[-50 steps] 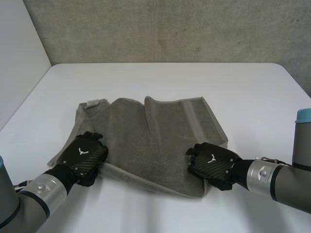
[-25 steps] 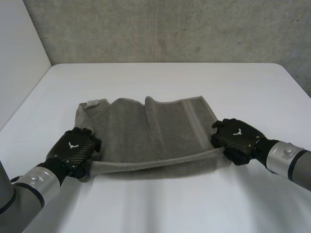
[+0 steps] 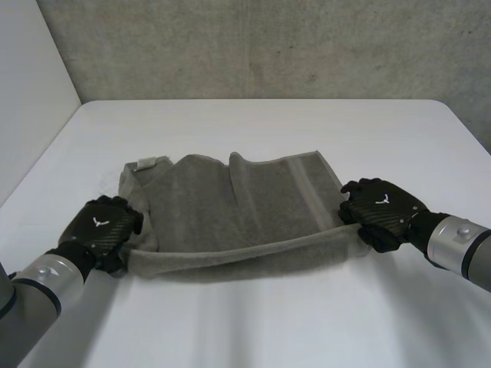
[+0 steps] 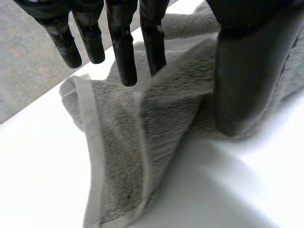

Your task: Fold the towel.

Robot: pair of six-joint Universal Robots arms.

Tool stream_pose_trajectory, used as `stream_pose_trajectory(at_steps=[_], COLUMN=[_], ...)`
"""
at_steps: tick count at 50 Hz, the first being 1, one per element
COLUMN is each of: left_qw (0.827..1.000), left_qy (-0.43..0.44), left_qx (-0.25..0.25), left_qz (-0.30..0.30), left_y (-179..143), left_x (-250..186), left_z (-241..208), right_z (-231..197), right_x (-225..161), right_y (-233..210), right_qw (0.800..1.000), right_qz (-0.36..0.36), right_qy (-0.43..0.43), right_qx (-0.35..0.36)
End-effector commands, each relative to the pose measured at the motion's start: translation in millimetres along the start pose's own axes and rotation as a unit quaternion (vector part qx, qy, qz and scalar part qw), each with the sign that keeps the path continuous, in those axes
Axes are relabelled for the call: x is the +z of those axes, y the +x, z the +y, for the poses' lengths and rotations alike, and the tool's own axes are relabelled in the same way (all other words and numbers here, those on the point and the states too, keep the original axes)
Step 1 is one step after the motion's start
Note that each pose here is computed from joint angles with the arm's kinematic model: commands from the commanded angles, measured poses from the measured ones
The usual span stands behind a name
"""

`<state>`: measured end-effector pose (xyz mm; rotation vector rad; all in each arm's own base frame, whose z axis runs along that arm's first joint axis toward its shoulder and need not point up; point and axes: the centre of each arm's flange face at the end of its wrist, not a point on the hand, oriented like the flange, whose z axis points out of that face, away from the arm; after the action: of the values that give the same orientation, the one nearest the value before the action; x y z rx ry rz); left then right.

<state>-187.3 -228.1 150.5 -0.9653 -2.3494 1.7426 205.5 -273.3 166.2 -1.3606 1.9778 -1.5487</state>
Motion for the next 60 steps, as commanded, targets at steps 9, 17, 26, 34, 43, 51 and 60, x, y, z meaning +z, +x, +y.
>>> stream_pose_trajectory(at_steps=[9,17,26,34,43,51,60], left_qw=[0.999,0.999,0.999,0.999,0.997,0.997,0.996], left_qy=[-0.012,-0.019,-0.028,-0.023,0.000,-0.013,-0.028], left_qx=[0.025,0.025,0.022,0.025,0.025,0.038,0.042], left_qz=[-0.025,-0.009,0.002,0.015,0.069,0.073,0.077], left_y=[-19,-12,-7,-2,10,11,10], left_x=[4,4,4,3,2,6,9], left_z=[3,6,11,10,7,15,19], right_z=[1,-3,-2,-2,-3,-2,-3], right_x=[-1,-4,-4,-4,-4,-4,-4], right_y=[5,4,5,5,6,6,6], right_qw=[1.000,1.000,1.000,1.000,1.000,1.000,1.000], right_qz=[0.009,0.007,0.008,0.008,0.008,0.009,0.010], right_qy=[-0.005,-0.003,-0.003,-0.003,-0.002,-0.003,-0.004], right_qx=[0.004,0.010,0.011,0.011,0.010,0.010,0.010])
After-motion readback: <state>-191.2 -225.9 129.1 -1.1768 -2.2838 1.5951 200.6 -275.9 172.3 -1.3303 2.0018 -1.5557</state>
